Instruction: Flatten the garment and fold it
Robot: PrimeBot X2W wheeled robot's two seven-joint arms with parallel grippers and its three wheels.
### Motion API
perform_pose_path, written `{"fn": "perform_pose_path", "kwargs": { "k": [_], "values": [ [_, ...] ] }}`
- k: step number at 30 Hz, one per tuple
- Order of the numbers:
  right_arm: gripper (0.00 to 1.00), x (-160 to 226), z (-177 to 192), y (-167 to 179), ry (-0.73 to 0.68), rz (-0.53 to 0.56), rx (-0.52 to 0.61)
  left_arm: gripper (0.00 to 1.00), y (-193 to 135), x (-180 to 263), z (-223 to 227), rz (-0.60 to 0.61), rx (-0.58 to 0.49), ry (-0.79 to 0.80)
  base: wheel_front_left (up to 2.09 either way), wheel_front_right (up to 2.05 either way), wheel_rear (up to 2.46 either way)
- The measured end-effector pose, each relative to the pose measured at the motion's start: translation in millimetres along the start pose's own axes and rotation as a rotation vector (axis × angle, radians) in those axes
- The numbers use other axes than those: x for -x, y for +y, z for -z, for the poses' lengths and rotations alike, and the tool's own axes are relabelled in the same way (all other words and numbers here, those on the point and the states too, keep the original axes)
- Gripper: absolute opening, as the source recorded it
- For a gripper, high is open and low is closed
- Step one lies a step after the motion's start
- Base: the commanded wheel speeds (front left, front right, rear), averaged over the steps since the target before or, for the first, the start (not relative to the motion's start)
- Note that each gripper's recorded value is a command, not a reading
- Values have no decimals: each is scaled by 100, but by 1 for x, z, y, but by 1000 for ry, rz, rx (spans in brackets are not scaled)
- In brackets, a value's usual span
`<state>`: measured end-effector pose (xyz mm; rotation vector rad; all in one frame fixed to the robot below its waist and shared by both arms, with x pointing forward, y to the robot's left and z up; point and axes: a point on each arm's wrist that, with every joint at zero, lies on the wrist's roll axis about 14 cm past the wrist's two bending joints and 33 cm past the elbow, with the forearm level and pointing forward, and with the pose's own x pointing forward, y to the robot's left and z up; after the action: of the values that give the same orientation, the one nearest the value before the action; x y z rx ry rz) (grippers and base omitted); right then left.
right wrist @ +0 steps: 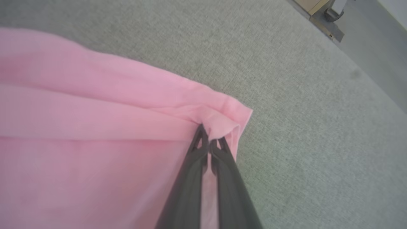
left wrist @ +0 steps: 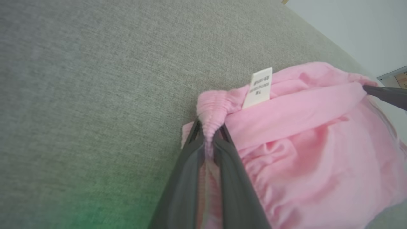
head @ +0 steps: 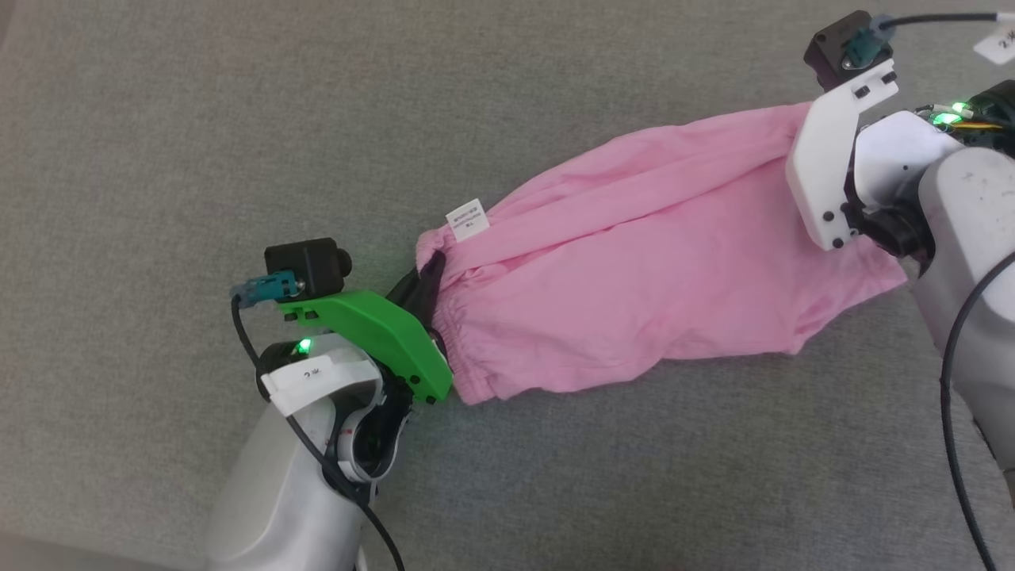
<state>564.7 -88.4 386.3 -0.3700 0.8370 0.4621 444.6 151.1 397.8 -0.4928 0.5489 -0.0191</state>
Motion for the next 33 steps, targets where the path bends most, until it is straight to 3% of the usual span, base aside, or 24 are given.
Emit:
{"fn": "perform_pose_path", "kwargs": {
  "k": [5, 6, 7, 8, 10, 23, 27, 33],
  "values": [
    [0, -14, 5, 5, 84, -35, 2, 0, 4, -1, 6, -3, -2, 30, 0, 0, 0],
    [0, -15, 5, 5, 92, -42, -12, 35, 4, 0, 6, -1, -4, 29, 0, 0, 0],
    [0, -14, 4, 5, 93, -46, -28, 54, 3, 0, 4, 2, -8, 19, 0, 0, 0],
    [32, -13, 4, 4, 91, -48, -40, 100, 2, 1, 1, 3, -11, 4, 0, 0, 0],
    [100, -10, -1, 5, 61, -54, -57, 100, 0, 4, -5, 8, -20, -30, 0, 0, 0],
    [100, 58, -18, 7, -336, -36, -206, 100, -8, 67, -58, 45, -45, -426, 0, 0, 0],
    [100, 84, -16, 6, -449, -11, -280, 100, -9, 88, -74, 70, -131, -560, 0, 0, 0],
    [100, 113, -13, -7, -582, 61, -396, 100, -18, 97, -80, 118, -292, -605, 0, 0, 0]
  ]
}}
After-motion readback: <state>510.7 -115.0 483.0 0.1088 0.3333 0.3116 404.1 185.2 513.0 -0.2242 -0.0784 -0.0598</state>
